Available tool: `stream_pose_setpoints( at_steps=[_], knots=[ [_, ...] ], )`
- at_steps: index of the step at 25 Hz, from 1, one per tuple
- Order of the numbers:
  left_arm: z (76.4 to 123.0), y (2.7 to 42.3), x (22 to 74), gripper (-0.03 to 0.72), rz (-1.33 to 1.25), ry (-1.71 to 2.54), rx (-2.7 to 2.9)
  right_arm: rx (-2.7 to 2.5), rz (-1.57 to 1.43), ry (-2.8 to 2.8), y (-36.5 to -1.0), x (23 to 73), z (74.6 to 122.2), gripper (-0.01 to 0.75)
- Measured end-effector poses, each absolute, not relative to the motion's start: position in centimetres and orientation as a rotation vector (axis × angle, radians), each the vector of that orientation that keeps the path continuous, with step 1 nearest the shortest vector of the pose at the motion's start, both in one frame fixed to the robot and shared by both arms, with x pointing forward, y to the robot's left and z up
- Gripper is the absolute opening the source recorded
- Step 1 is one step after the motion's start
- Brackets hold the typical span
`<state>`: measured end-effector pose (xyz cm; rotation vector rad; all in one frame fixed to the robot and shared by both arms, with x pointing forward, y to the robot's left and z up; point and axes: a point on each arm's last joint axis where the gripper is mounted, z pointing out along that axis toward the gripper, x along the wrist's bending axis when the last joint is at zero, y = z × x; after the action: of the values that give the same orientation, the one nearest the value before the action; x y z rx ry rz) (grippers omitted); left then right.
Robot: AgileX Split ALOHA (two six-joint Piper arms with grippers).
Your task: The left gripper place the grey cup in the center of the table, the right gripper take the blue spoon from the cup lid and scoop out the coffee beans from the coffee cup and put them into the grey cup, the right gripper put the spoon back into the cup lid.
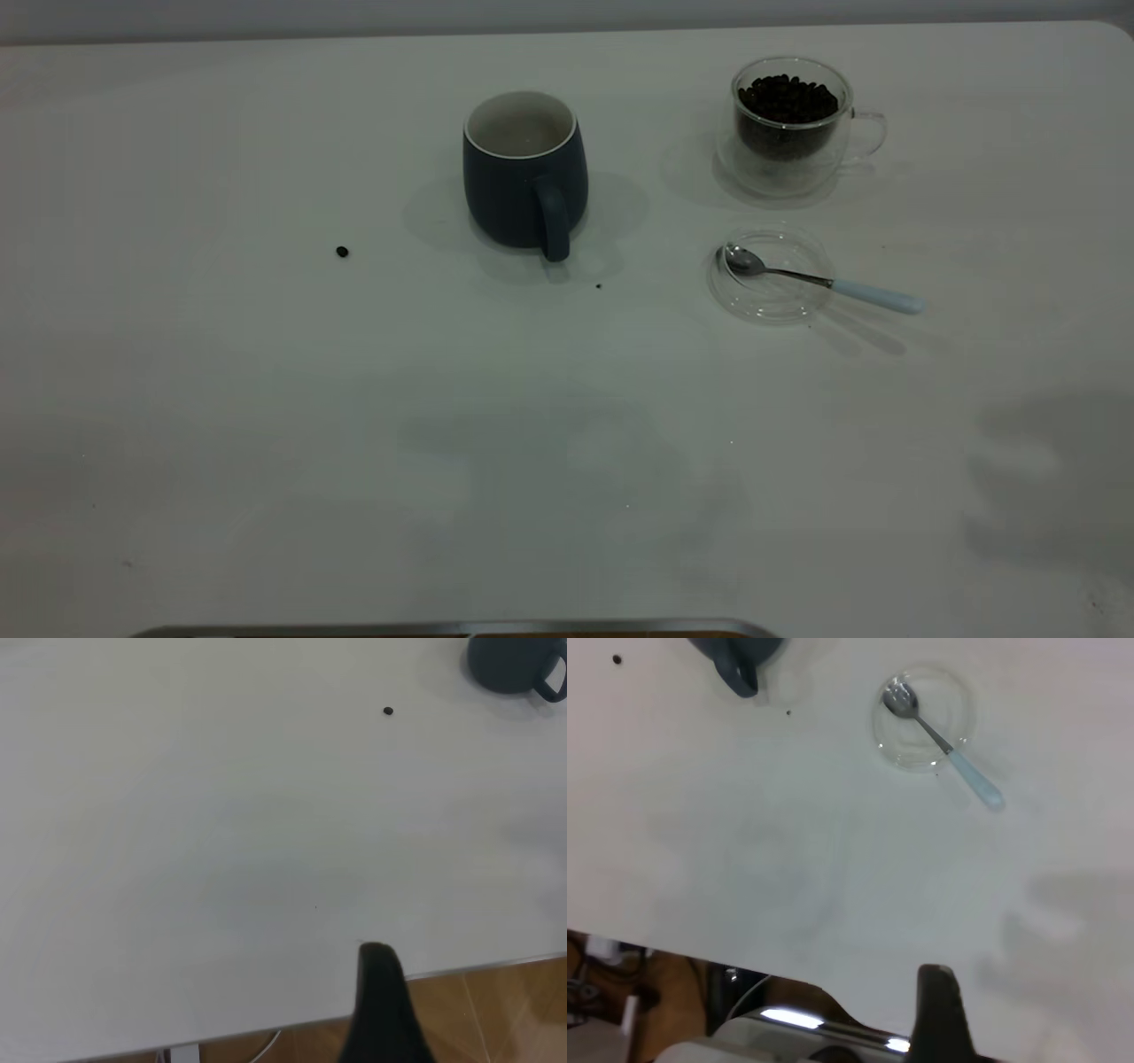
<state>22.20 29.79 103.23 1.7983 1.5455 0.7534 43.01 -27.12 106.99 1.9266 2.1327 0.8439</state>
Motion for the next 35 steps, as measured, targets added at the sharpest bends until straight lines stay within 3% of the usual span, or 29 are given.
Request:
stream_pose_setpoints(
  at_steps=[23,35],
  knots=[
    [103.2,29.8,22.2,0.588,0.752,1.547,1.796,1.573,0.891,2.237,-26.9,30.4,106.9,0.592],
    [103.2,29.8,22.2,0.588,0.752,1.547,1.796,1.383,0.984,1.928,-27.7,23.9,107.6,0.592]
  ],
)
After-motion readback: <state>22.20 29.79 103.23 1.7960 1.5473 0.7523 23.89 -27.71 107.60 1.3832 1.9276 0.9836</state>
